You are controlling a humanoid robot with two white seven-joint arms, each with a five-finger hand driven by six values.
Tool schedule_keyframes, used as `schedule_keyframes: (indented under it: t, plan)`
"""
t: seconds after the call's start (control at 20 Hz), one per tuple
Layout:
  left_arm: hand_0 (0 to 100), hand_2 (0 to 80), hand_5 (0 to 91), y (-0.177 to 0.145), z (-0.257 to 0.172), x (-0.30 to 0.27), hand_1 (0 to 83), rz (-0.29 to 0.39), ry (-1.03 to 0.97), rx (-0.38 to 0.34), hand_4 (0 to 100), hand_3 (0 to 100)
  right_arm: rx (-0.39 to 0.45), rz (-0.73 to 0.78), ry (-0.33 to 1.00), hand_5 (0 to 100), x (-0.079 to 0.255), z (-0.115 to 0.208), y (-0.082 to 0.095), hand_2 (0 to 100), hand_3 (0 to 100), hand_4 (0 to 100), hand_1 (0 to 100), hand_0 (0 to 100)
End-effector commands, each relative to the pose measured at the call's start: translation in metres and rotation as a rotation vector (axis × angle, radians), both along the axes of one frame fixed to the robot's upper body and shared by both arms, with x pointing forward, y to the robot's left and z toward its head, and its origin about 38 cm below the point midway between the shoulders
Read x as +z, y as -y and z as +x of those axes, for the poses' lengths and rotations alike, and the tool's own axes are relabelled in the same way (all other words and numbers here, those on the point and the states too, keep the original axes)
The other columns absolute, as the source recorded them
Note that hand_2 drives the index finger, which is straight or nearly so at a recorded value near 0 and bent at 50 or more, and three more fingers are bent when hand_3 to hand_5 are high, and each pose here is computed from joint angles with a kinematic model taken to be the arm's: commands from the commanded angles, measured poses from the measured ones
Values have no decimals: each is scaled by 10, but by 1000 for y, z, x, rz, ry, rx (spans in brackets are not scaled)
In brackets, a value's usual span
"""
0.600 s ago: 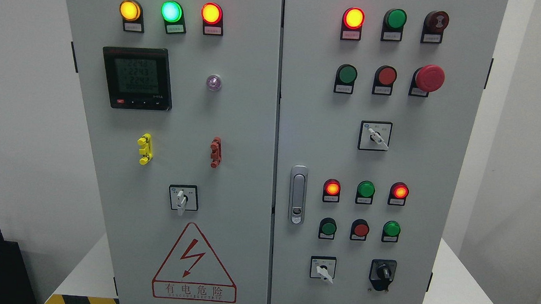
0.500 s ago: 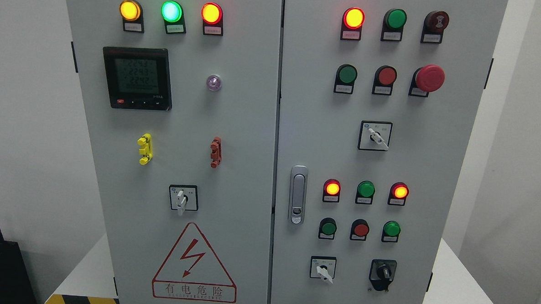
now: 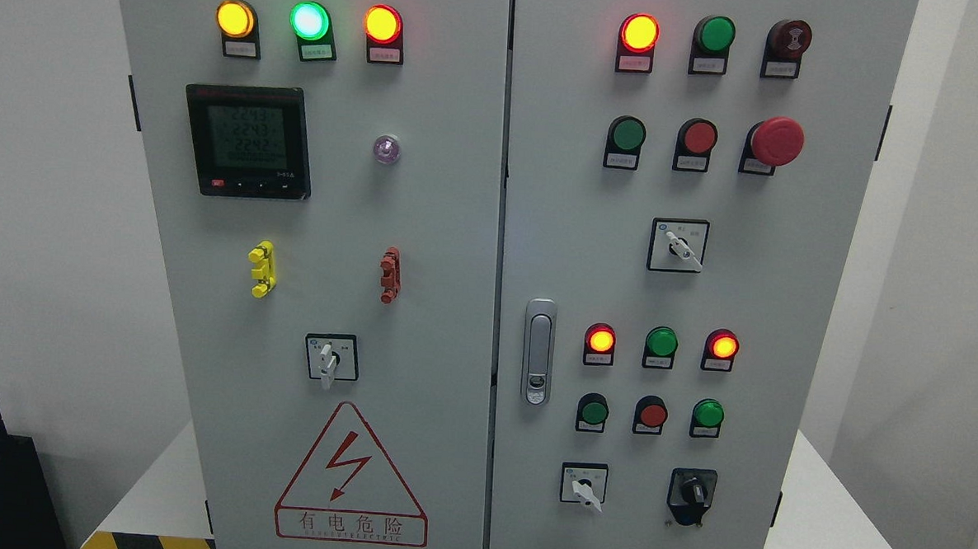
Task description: Turn on light switch 1
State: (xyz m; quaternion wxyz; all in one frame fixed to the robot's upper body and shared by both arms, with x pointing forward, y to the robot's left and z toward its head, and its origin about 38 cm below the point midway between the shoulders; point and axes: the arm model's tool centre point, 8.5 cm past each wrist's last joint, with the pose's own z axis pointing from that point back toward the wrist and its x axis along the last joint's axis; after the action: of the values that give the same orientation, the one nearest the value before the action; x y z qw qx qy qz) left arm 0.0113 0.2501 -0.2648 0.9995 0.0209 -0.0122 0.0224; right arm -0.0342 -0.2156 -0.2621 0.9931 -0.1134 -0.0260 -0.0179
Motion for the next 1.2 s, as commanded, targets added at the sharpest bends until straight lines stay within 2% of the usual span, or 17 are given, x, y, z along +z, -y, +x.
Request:
schedule_keyframes:
  t: [0.0,0.45,0.75,1.15]
  plan:
    - [232,0,0,0,0,0,0,-4,0,27,0,0,-1,1,-1,0,0,0,0,0,0,0,389,120]
    - [245,0,0,-1,2,0,0,0,6,27,5,0,1,1,-1,0,0,0,0,0,0,0,389,120]
    - [262,0,0,-2,1,0,0,4,6,27,129,56,1,1,-1,0,0,0,0,0,0,0,389,120]
    - [277,0,0,-3,10,1,0,16,47,27,169,85,-1,1,-1,0,0,0,0,0,0,0,389,120]
